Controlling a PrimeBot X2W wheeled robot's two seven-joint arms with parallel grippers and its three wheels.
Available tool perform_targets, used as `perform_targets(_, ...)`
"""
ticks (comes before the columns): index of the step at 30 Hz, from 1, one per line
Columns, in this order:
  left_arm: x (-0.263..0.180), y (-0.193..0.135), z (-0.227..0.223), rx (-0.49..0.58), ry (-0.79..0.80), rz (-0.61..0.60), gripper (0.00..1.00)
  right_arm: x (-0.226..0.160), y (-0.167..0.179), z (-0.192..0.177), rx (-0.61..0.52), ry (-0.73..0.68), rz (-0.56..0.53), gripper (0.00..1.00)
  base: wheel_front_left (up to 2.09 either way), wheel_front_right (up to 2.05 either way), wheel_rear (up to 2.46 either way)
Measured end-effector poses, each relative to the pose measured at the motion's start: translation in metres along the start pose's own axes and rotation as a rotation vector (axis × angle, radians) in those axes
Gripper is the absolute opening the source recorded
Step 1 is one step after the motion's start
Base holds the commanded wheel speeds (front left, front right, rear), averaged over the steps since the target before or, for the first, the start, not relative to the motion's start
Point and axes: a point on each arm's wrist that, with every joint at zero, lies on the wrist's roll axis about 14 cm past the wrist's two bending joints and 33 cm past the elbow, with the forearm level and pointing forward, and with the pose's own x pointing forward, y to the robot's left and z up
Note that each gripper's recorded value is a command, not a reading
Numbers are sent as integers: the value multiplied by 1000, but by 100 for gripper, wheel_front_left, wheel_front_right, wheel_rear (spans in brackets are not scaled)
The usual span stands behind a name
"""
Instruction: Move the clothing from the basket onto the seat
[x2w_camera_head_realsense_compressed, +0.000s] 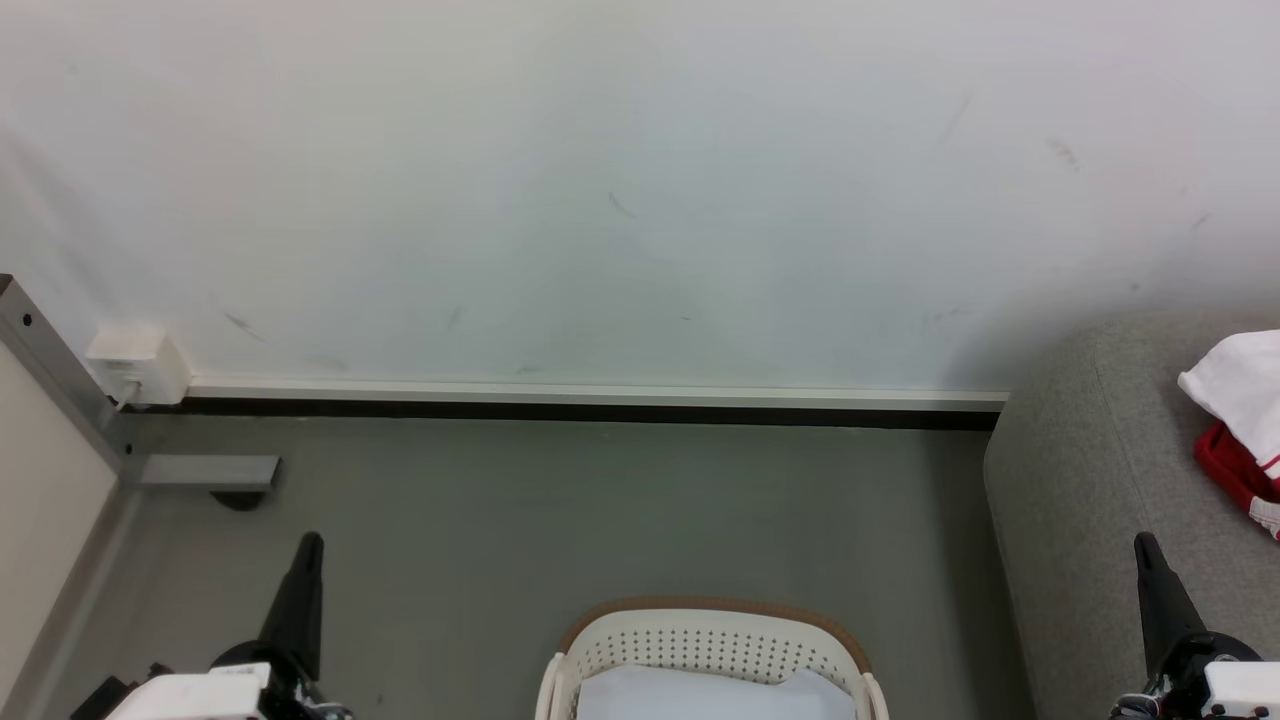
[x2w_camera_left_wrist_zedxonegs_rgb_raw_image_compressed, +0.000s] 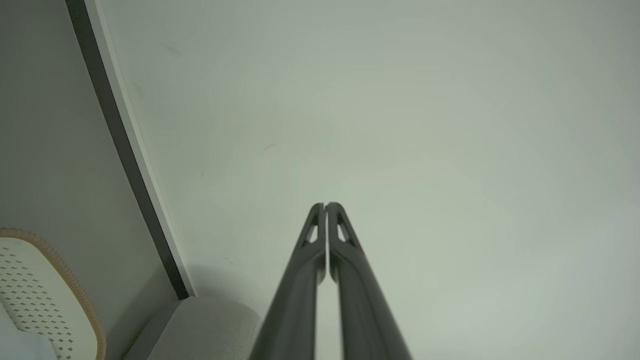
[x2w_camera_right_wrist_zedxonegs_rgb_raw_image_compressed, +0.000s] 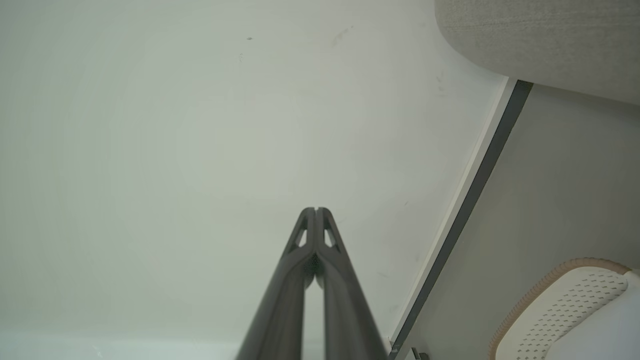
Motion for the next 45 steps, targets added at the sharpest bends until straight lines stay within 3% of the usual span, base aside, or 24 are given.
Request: perform_targets(45,0,0,0,0,0,0,0,0,0,0,0,0,0,0,0,0,0)
